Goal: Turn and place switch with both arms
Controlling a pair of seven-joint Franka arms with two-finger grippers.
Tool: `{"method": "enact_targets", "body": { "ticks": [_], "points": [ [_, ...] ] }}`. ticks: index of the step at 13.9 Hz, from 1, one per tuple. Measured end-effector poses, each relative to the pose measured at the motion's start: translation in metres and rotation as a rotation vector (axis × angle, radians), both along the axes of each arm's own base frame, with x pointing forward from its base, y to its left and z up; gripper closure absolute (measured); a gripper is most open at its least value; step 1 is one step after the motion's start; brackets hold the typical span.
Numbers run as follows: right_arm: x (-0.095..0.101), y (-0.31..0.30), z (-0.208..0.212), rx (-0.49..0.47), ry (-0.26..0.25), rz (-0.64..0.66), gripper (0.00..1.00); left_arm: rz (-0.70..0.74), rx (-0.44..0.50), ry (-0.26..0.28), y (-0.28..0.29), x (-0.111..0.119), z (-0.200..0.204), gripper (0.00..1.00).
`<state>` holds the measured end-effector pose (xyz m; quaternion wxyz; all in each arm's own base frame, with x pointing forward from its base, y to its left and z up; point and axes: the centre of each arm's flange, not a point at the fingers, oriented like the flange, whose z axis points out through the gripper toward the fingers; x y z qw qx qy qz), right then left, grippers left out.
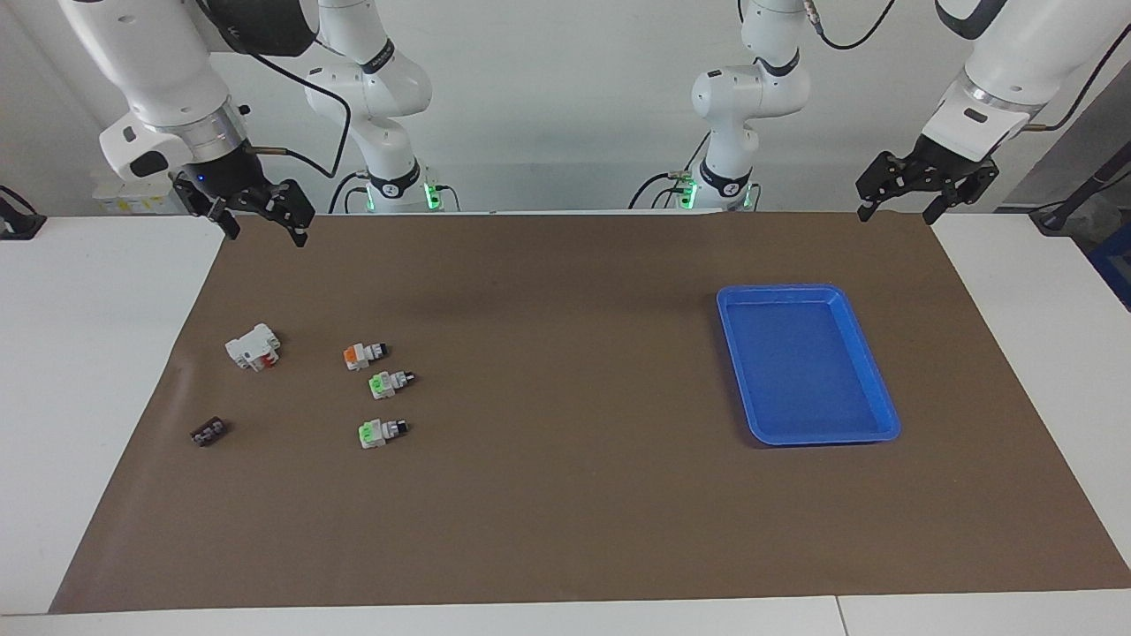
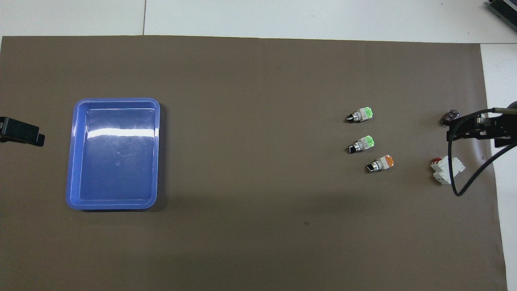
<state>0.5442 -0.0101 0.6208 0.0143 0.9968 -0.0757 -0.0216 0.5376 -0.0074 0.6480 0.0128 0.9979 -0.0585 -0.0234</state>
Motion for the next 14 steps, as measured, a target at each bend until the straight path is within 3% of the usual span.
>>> {"method": "enact_targets", "body": {
  "ticks": [11, 14],
  "points": [
    [0.0, 0.0009, 0.0004, 0.0, -0.003, -0.016, 0.0, 0.004, 0.0, 0.004, -0.0005, -0.0016, -0.0013, 0.0],
    [0.0013, 0.0016, 0.0022, -0.003, -0.021, -0.097, 0.0, 0.004, 0.001, 0.004, -0.0005, -0.0017, -0.0013, 0.0]
  ]
}}
